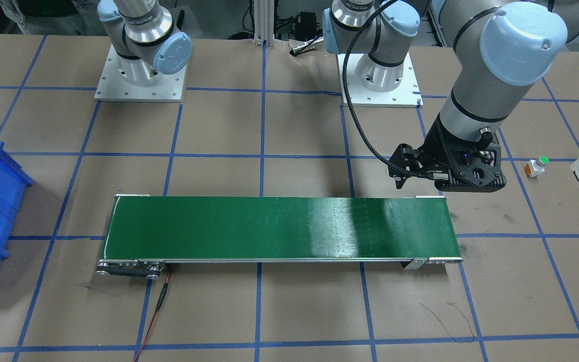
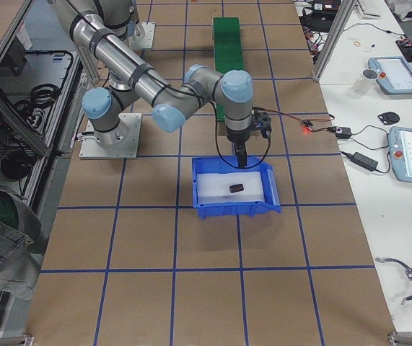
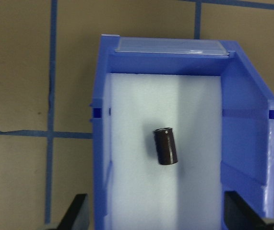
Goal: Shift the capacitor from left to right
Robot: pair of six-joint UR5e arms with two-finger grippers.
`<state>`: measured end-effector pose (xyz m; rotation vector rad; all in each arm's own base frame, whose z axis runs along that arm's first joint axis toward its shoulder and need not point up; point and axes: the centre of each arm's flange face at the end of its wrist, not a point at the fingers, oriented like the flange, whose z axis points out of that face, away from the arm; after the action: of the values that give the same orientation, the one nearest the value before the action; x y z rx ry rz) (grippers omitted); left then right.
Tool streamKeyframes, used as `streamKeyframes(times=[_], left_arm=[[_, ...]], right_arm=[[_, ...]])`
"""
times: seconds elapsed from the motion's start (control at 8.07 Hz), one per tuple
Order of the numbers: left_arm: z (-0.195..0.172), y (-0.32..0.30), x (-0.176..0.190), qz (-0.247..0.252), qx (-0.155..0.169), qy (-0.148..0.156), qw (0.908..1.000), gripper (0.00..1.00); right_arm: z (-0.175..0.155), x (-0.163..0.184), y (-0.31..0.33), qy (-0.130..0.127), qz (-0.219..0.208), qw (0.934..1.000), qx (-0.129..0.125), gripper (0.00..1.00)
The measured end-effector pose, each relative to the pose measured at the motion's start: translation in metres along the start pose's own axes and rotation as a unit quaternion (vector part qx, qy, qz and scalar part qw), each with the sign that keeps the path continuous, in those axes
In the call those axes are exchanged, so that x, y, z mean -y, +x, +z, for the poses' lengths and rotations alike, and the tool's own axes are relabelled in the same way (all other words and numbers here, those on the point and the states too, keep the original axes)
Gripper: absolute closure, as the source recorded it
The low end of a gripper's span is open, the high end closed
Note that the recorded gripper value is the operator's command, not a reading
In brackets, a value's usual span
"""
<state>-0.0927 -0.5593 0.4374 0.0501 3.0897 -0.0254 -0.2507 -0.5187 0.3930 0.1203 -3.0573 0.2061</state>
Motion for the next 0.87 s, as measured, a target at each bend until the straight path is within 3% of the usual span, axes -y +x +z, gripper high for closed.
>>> streamKeyframes(times=[0.12, 0.5, 0.87], left_arm=[[0.0, 0.0, 0.0, 0.0, 0.0, 0.0, 1.0, 0.0], [0.0, 0.0, 0.0, 0.0, 0.0, 0.0, 1.0, 0.0], [0.004, 0.001, 0.0, 0.0, 0.0, -0.004, 1.0, 0.0]], right_arm=[[-0.026, -0.002, -0.025, -0.004, 0.022, 0.9997, 0.01, 0.0], [-0.082, 0.014, -0.134, 0.015, 0.018, 0.9996, 0.014, 0.0], [-0.1, 0.025, -0.222, 0.024, 0.014, 0.9993, 0.026, 0.0]])
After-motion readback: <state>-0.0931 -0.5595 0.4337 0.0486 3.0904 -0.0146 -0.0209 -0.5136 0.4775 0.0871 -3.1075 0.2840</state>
